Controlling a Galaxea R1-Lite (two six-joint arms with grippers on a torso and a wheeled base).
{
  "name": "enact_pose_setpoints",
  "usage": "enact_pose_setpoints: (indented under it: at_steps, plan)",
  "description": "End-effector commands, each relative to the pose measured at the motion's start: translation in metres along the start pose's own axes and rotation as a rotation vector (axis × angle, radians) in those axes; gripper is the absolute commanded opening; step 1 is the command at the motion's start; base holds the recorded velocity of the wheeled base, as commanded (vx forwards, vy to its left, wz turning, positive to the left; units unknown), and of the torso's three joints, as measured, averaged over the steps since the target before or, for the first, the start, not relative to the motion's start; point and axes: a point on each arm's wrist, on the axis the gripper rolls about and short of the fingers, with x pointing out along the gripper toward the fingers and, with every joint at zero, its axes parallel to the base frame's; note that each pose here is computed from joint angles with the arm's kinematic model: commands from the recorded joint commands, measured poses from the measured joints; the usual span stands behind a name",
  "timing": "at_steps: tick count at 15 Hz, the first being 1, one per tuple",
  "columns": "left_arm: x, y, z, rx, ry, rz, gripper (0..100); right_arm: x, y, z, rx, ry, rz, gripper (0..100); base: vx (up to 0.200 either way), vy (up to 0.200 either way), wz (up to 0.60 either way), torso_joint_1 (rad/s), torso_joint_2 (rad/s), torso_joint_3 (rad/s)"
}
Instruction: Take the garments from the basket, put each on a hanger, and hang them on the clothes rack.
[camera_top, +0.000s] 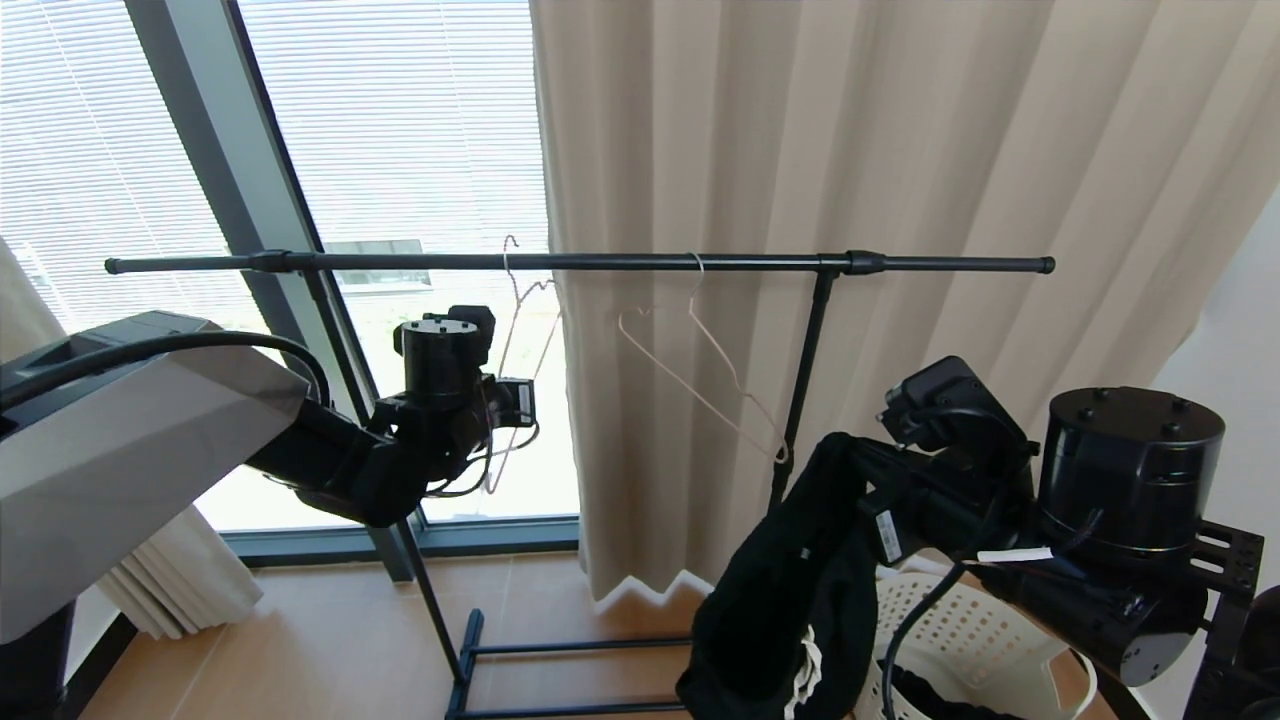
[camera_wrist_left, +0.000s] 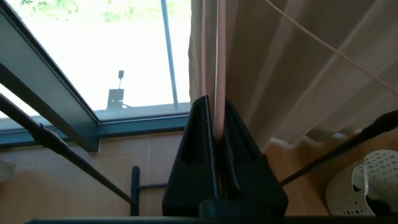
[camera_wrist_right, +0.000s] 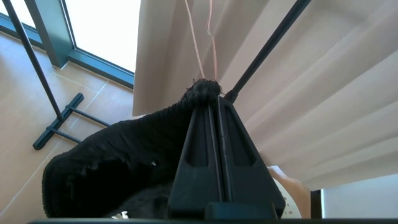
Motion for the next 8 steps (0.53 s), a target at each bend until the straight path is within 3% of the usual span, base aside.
enact_pose_setpoints:
  at_steps: [1, 4, 8]
  plan:
    - [-0.040, -0.003, 0.000, 0.006, -0.009, -0.049, 0, 0.001, 0.000, 0.000, -0.001, 0.001, 0.001, 0, 0.000, 0.000, 0.00, 0.000, 0.00, 0.000]
    - [-0.058, -0.003, -0.024, 0.020, 0.022, -0.082, 0, -0.002, -0.001, -0.001, 0.000, 0.003, -0.003, 0, 0.000, 0.000, 0.00, 0.000, 0.00, 0.000]
    - [-0.093, -0.012, -0.048, 0.027, -0.002, -0.162, 0, -0.008, -0.005, 0.001, 0.005, -0.006, -0.042, 0, 0.000, 0.000, 0.00, 0.000, 0.00, 0.000]
